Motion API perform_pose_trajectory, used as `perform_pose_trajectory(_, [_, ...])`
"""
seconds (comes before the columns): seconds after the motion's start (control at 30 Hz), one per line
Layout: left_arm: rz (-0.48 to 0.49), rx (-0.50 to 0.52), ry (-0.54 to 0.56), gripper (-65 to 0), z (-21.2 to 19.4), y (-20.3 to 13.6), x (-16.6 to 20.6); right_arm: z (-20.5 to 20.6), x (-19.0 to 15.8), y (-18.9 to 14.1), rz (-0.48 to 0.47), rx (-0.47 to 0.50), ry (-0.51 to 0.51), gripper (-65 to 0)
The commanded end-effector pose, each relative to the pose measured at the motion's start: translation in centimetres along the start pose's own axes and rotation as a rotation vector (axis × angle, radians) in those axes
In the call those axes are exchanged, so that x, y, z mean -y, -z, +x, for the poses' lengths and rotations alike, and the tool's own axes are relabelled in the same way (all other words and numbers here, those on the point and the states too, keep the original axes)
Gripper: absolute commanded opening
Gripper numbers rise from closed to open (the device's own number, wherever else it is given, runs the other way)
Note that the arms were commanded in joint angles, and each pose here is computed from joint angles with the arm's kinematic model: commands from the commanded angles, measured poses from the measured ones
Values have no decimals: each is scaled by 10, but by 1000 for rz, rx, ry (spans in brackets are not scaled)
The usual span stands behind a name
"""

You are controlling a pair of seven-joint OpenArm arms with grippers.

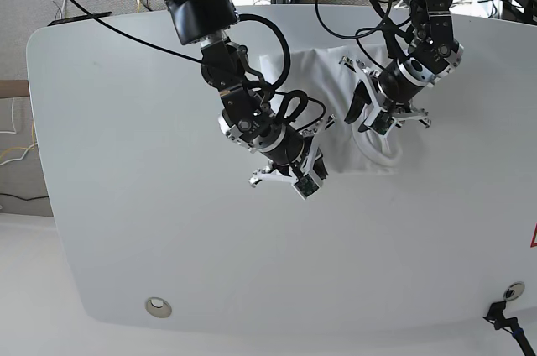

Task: Fold the T-shirt properly

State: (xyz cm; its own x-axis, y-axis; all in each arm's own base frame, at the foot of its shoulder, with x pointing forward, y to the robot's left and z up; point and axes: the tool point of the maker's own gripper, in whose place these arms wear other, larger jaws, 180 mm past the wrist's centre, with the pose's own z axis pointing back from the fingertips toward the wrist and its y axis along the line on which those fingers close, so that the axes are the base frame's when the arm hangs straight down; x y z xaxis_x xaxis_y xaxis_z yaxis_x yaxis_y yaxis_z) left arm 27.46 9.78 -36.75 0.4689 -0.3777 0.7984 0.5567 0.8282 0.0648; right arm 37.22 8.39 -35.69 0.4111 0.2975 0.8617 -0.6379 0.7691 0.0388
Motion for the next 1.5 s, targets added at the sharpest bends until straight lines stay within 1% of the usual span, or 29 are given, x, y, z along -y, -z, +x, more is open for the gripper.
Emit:
perform_pose_trajectory(0.0, [-10, -1, -16, -568, -4, 5, 0, -2, 4, 7, -2, 17, 14, -650])
perform_pose_trajectory(0.07, [-33, -77, -53, -568, -34, 15, -2, -19, 5, 13, -1, 5, 32, -650])
perform_pose_trajectory(0.13, [-42, -158, -38, -568, -57, 25, -8, -39, 14, 9, -20, -10, 53, -650])
perform_pose_trajectory(0.2, [-61, -199, -9, -568, -64, 35, -5, -52, 24, 2, -45, -17, 84, -650])
perform_pose_trajectory(0.27, [-48, -213, 27, -568, -62, 37, -16, -57, 35, -10, -80, -6, 101, -650])
perform_pose_trajectory(0.33, [-57, -195, 74, -568, -47, 45, -21, -59, 38, -25, -96, 9, 88, -650])
perform_pose_trajectory(0.4, [-57, -163, 126, -568, -24, 54, -29, -63, 34, -38, -103, -1, 81, -650])
perform_pose_trajectory(0.47, [-58, -132, 152, -568, -3, 63, -34, -62, 28, -50, -106, -6, 76, -650])
perform_pose_trajectory(0.6, [-45, -59, 216, -568, 46, 76, -47, -53, 23, -61, -111, 21, 71, -650])
perform_pose_trajectory(0.67, [-27, -9, 250, -568, 71, 73, -51, -42, 24, -64, -117, 44, 59, -650])
perform_pose_trajectory(0.77, [40, 77, 295, -568, 106, 53, -63, -18, 33, -67, -133, 71, 27, -650])
perform_pose_trajectory(0.8, [62, 94, 303, -568, 111, 46, -67, -10, 36, -65, -136, 75, 18, -650])
perform_pose_trajectory(0.87, [87, 80, 296, -568, 100, 33, -68, 6, 42, -62, -142, 91, 0, -650])
perform_pose_trajectory(0.9, [106, 56, 299, -568, 91, 26, -73, 16, 42, -59, -139, 110, 0, -650])
perform_pose_trajectory(0.97, [118, 17, 275, -568, 68, 16, -74, 29, 34, -46, -120, 127, 23, -650])
perform_pose_trajectory(1.1, [117, -65, 191, -568, 18, 4, -69, 30, 28, -21, -85, 100, 59, -650])
perform_pose_trajectory(1.2, [81, -90, 162, -568, -5, 4, -54, 18, 24, -8, -67, 96, 85, -650])
perform_pose_trajectory(1.27, [57, -103, 122, -568, -16, 11, -46, 5, 22, -1, -59, 91, 105, -650])
perform_pose_trajectory(1.33, [34, -139, 87, -568, -32, 19, -43, -13, 22, 5, -57, 70, 125, -650])
perform_pose_trajectory(1.43, [-5, -138, 79, -568, -30, 39, -41, -46, 30, -3, -75, 16, 124, -650])
perform_pose_trajectory(1.47, [-16, -135, 78, -568, -29, 43, -40, -49, 28, -6, -76, 15, 126, -650])
